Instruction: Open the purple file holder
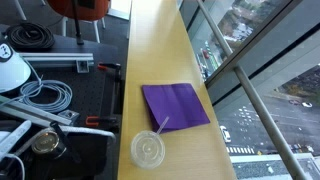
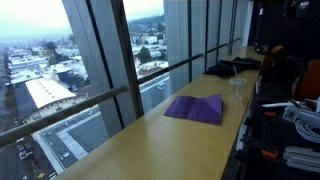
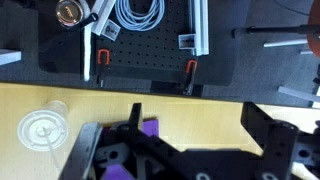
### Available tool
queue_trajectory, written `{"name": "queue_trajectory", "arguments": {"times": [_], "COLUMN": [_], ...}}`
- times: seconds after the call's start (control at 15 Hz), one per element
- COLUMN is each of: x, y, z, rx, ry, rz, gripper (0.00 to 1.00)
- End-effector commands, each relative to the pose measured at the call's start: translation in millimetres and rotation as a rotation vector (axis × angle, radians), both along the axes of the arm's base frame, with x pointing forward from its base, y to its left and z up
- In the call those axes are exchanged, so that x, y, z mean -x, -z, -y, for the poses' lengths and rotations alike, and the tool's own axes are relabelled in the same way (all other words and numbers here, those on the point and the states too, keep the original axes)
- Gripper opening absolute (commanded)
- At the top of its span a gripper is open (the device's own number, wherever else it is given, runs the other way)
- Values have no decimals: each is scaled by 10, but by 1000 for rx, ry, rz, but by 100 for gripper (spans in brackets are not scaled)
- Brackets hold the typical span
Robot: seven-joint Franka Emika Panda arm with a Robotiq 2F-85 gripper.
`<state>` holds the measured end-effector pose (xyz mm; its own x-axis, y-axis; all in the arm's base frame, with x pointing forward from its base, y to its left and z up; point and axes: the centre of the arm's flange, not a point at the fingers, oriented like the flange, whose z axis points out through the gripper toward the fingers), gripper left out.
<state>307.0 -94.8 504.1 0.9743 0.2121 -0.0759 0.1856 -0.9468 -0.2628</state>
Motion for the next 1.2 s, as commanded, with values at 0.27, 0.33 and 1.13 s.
{"name": "queue_trajectory", "arguments": {"times": [0.27, 0.33, 1.13], "x": [-67, -115, -1823], "y": [12, 33, 802], "z": [-43, -79, -333], "rx": [2, 3, 68], "ry": [-8, -14, -35], "rz": [4, 8, 156], "gripper": [100, 100, 100]}}
